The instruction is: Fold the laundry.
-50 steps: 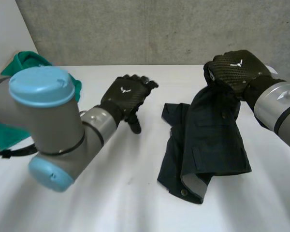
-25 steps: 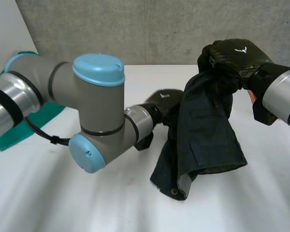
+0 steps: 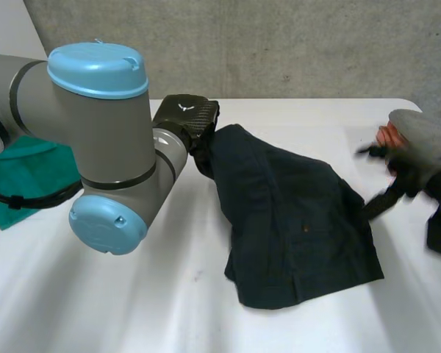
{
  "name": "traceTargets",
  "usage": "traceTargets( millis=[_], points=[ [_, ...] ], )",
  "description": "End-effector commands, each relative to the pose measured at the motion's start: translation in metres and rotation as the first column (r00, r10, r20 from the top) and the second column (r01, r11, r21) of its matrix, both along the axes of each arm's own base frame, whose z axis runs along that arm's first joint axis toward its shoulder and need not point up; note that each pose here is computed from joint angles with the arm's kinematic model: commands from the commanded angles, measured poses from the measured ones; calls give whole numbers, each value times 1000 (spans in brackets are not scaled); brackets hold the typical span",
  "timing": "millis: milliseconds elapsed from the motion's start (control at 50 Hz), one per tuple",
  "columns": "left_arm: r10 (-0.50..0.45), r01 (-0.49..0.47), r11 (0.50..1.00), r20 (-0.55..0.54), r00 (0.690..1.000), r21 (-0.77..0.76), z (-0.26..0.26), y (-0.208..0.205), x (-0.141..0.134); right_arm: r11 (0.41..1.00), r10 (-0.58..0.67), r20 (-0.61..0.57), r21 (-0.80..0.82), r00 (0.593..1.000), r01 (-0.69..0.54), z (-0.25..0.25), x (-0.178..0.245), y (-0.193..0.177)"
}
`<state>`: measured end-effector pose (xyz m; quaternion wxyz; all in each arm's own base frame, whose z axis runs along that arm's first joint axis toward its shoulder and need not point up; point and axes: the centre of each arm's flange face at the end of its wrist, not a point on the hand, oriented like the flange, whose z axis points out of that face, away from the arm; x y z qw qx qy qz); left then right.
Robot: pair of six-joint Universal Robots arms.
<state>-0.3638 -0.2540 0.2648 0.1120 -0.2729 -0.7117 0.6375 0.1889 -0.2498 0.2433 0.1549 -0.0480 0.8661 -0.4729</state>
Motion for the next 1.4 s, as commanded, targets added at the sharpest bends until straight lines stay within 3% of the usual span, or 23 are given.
traceTargets(
  millis=[20,140,280,360,420,520,540,660,760,840,960,1060,1140,1240,1400],
  points=[
    [-8,8,1000,-12,1000,-7,4,2,-2,995,77,-30,63,997,-75,-69,38,20],
    [-11,11,1000,-13,1000,-11,8,5,-1,998,47,-31,49,998,-46,-92,64,14],
    [-8,7,1000,-30,1000,-22,20,10,4,998,31,40,44,999,-33,-85,85,29],
    [0,-2,999,-53,999,-43,38,15,12,1000,14,69,-4,998,-13,-69,84,21],
    [11,-17,997,-87,996,-70,60,21,22,992,4,94,-128,996,8,-35,75,2],
    [9,-31,991,-162,987,-131,99,37,38,914,105,81,-400,991,-64,41,71,-30],
    [4,-32,989,-186,982,-146,108,44,42,873,166,67,-475,984,-115,63,77,-36],
    [18,-56,988,-249,968,-144,123,66,54,779,299,69,-594,952,-202,122,96,-57],
    [73,-107,987,-259,963,-121,111,71,61,774,356,63,-578,932,-256,125,105,-76],
    [117,-138,987,-220,968,-82,83,66,63,802,421,56,-489,905,-342,98,119,-83],
    [157,-154,985,-43,987,79,5,62,64,824,490,-25,-314,871,-472,31,140,-78],
    [200,-214,959,90,976,187,-46,51,75,827,491,-176,-215,853,-520,-11,147,-64],
    [234,-258,943,132,963,211,-54,41,86,845,433,-258,-218,864,-489,-3,139,-57],
    [267,-287,942,127,955,174,-33,32,101,870,360,-256,-254,897,-422,27,125,-39],
    [213,-216,976,115,970,18,15,29,114,924,287,-200,-199,937,-325,35,105,8]
  ],
)
